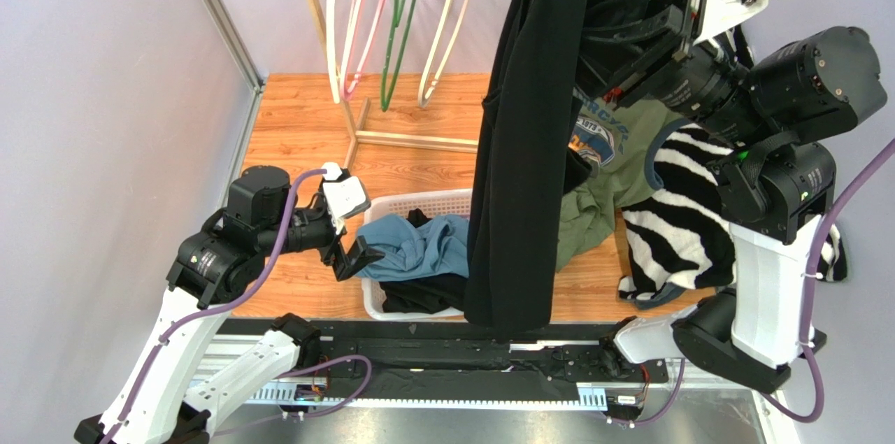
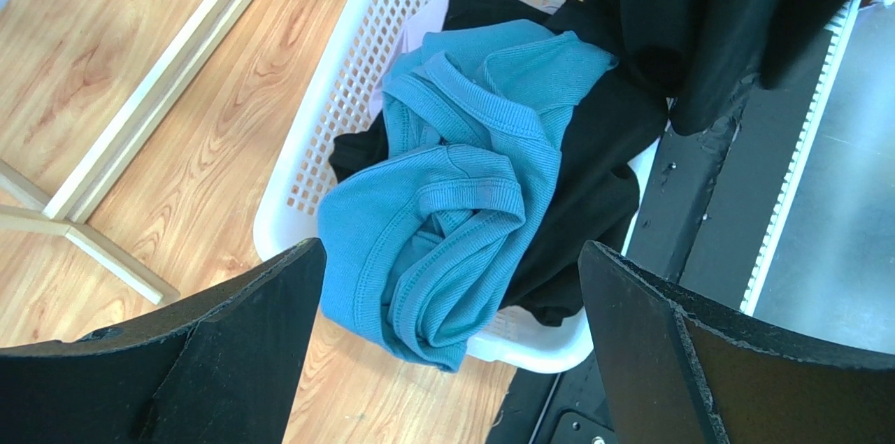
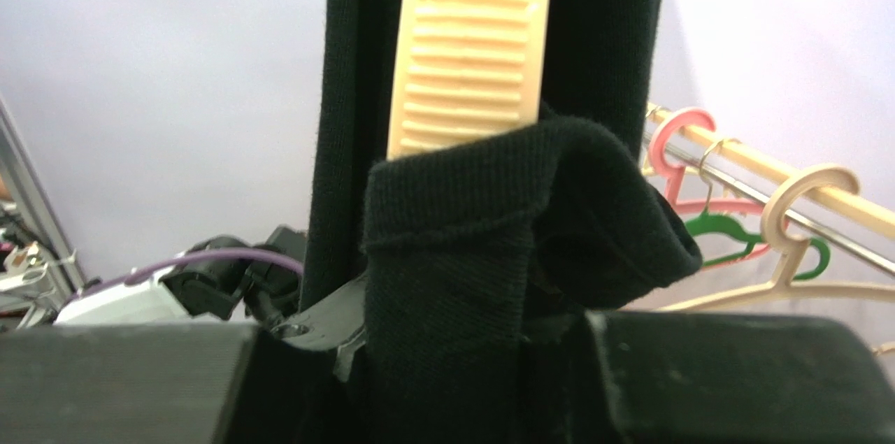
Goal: Remove the tank top from the hanger
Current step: Pick up the hanger from the clothesline.
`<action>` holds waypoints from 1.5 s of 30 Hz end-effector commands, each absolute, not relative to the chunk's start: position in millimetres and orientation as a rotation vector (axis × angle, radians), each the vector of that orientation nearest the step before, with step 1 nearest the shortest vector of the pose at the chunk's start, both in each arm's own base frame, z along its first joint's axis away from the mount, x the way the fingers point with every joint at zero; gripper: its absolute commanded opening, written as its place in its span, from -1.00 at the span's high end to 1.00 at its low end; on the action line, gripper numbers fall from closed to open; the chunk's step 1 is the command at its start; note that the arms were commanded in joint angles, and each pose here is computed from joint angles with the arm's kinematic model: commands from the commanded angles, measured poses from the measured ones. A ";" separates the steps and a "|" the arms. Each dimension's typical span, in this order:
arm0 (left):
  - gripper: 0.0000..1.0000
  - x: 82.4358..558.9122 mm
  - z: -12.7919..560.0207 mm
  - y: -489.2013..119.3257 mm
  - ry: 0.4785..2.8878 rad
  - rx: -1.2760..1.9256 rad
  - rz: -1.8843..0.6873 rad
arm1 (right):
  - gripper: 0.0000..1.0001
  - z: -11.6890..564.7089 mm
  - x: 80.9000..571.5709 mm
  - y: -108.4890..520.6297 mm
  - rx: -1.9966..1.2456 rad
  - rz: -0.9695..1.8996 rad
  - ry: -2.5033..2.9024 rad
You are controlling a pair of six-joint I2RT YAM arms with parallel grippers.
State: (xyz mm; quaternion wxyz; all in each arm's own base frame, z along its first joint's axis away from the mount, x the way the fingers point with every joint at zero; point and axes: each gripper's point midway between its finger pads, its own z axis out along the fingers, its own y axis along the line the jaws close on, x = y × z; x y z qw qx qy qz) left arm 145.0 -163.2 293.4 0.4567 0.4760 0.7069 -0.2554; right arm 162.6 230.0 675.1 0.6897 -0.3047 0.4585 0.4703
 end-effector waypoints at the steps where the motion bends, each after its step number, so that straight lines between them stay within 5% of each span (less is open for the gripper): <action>1: -0.98 143.5 304.3 -167.4 1.713 1.161 -0.670 | 1.00 725.2 167.7 222.6 -0.564 1.048 0.875; 19: -0.98 141.7 302.2 -167.8 1.707 1.154 -0.692 | 1.00 759.6 203.0 253.6 -0.443 1.038 0.712; 28: -0.98 133.2 305.2 -163.0 1.674 1.189 -0.670 | 1.00 585.9 227.1 307.0 -0.719 1.002 1.258; 35: -0.98 115.6 331.2 -143.1 1.593 1.246 -0.548 | 1.00 458.9 165.4 288.9 -0.980 0.992 1.589; 45: -0.98 80.4 411.2 -128.9 1.374 1.232 -0.484 | 1.00 397.2 85.3 256.2 -1.250 1.040 1.665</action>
